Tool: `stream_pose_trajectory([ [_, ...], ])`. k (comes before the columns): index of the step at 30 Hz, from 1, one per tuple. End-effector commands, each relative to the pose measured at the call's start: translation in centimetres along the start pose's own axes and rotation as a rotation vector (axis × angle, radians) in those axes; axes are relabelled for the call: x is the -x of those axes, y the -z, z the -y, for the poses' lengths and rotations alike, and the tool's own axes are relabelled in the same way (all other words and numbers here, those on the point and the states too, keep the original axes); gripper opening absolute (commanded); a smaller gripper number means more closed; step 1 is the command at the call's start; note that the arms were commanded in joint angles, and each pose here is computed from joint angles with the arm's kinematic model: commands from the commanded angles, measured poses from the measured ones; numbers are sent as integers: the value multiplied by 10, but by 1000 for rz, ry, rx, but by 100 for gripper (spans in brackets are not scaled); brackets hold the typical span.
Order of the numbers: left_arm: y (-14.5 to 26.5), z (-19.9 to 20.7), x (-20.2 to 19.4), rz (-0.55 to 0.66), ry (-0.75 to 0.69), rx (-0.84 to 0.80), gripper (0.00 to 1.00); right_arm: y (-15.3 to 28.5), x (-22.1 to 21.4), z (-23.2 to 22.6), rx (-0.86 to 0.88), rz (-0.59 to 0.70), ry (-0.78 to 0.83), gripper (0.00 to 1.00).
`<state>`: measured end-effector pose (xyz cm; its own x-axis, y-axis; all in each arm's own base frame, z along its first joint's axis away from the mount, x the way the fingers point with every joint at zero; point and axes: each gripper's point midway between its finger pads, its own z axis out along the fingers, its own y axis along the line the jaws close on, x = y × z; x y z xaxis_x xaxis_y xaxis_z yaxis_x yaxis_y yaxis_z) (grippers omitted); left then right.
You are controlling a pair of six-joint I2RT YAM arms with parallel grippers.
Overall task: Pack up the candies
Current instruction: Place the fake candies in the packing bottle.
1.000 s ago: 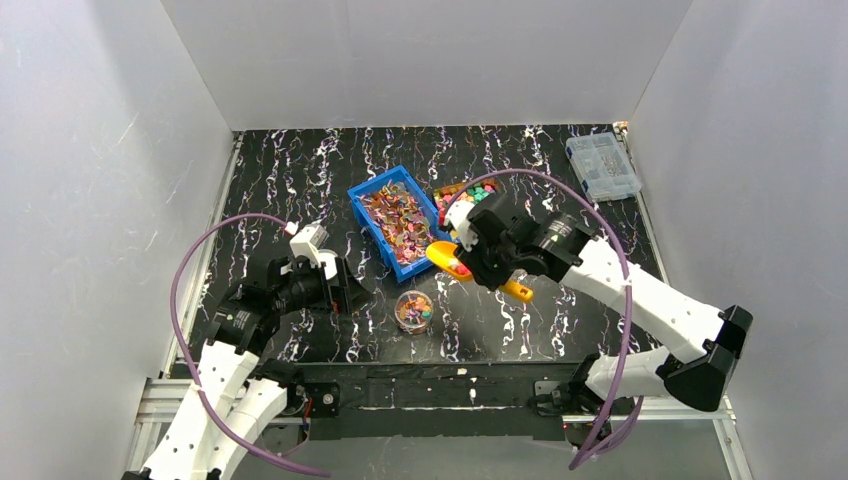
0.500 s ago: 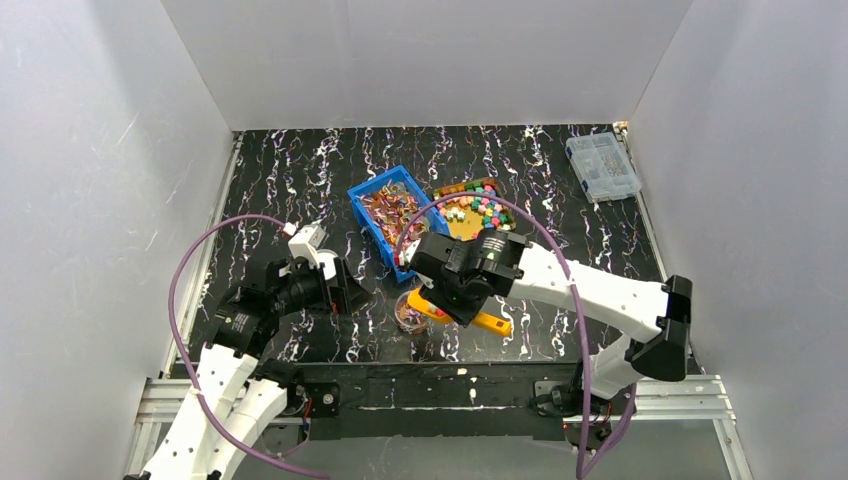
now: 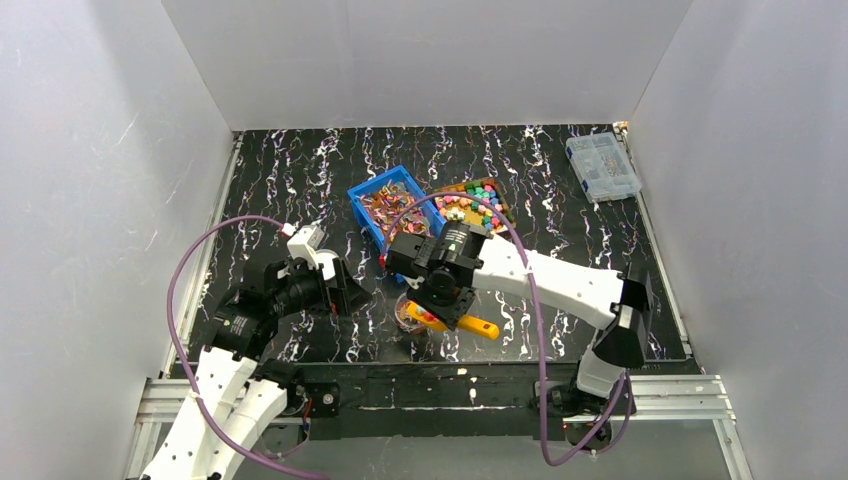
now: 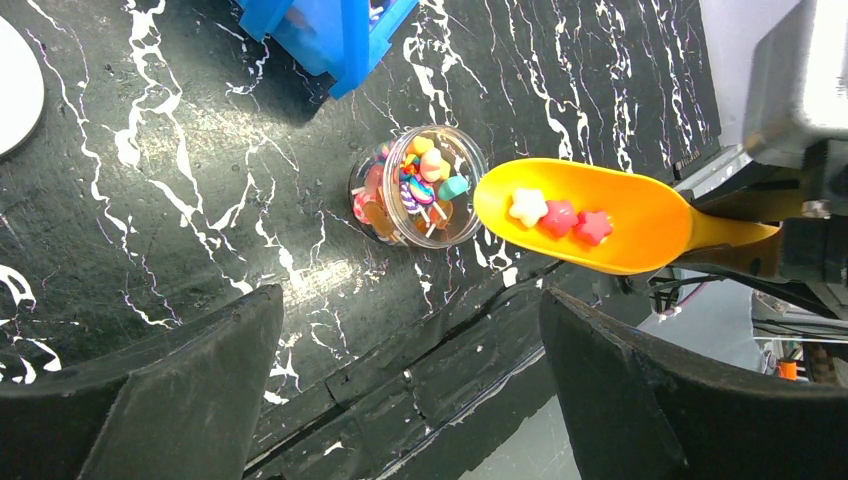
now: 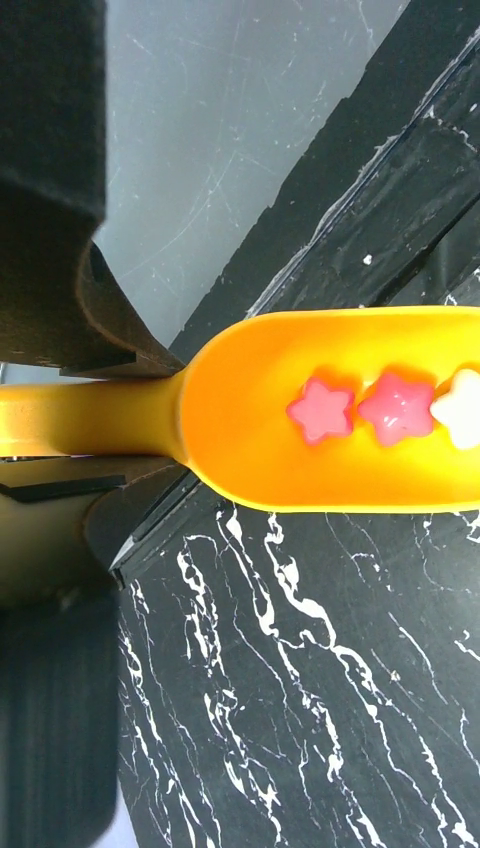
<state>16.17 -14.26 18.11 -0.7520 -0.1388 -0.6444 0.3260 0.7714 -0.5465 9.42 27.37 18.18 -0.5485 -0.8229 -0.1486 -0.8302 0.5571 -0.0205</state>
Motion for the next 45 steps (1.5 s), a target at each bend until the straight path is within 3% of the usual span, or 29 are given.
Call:
stream_pose_trajectory([
  [1, -1, 0, -3, 0, -10, -6, 99, 7, 2, -8, 26, -27, -7, 1],
  [23, -1, 3, -2, 7, -14, -27, 99, -14, 4, 2, 45, -115, -75, 1],
  [37, 0, 19, -6, -70, 16, -95, 99, -5, 2, 7, 39, -16, -1, 1],
  [45, 0, 32, -3, -112, 73, -135, 99, 0, 6, 4, 80, 138, 43, 1],
])
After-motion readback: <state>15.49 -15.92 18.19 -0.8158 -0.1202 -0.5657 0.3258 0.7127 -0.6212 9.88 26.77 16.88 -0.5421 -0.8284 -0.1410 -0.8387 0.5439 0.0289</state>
